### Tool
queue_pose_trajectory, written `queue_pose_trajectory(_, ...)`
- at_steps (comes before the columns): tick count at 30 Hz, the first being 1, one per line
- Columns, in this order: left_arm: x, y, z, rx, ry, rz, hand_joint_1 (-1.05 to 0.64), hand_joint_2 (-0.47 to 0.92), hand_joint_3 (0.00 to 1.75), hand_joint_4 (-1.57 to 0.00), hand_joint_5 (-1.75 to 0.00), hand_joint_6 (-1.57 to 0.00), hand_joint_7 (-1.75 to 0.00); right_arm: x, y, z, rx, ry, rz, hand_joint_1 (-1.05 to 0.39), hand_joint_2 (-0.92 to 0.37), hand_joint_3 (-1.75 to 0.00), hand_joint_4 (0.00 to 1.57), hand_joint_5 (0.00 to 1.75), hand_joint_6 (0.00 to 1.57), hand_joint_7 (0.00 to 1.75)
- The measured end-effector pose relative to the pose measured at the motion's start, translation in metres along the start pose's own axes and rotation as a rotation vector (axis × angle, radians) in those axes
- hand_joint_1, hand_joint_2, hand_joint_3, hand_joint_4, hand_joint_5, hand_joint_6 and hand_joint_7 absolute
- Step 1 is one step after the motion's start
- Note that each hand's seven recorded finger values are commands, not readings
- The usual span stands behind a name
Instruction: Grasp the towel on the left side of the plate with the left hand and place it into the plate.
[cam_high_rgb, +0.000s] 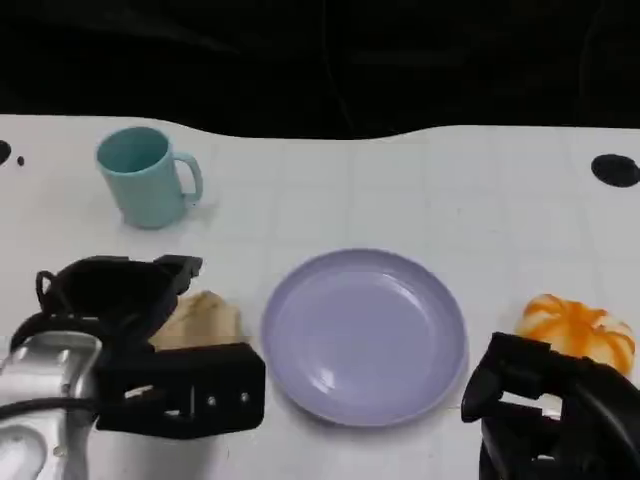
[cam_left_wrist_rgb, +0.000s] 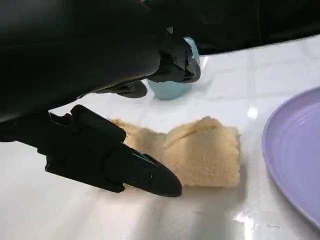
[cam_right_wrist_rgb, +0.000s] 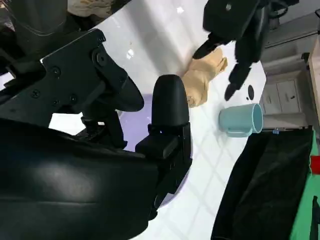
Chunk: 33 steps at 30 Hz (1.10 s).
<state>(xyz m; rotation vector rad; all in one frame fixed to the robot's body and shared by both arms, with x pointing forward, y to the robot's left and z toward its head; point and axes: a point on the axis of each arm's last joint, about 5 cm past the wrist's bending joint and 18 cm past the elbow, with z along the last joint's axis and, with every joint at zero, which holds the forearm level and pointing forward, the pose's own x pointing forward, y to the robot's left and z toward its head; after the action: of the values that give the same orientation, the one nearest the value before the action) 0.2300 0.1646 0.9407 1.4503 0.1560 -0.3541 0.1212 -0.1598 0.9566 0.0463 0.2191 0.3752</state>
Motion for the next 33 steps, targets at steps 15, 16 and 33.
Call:
queue_pose_trajectory(15, 0.044, -0.028, 0.001, 0.059, 0.047, -0.152, -0.52, 0.92, 0.08, -0.52, -0.11, -0.38, -0.03, -0.003, 0.0032, 0.001, -0.001, -0.004, 0.001, -0.12, -0.53, -1.25, 0.72, 1.75, 0.63, 1.59)
queue_pose_trajectory(16, 0.045, -0.029, 0.001, 0.063, 0.044, -0.148, -0.47, 0.92, 0.13, -0.66, -0.17, -0.50, -0.06, -0.004, 0.0034, 0.002, -0.001, -0.006, 0.000, -0.13, -0.53, -1.25, 0.72, 1.75, 0.63, 1.59)
queue_pose_trajectory(33, 0.034, -0.066, -0.025, -0.133, -0.059, 0.124, -0.30, 0.92, 0.25, -0.77, -1.75, -0.59, -1.51, -0.004, 0.0034, 0.002, -0.006, -0.007, 0.002, -0.13, -0.50, -1.29, 0.72, 1.75, 0.64, 1.58)
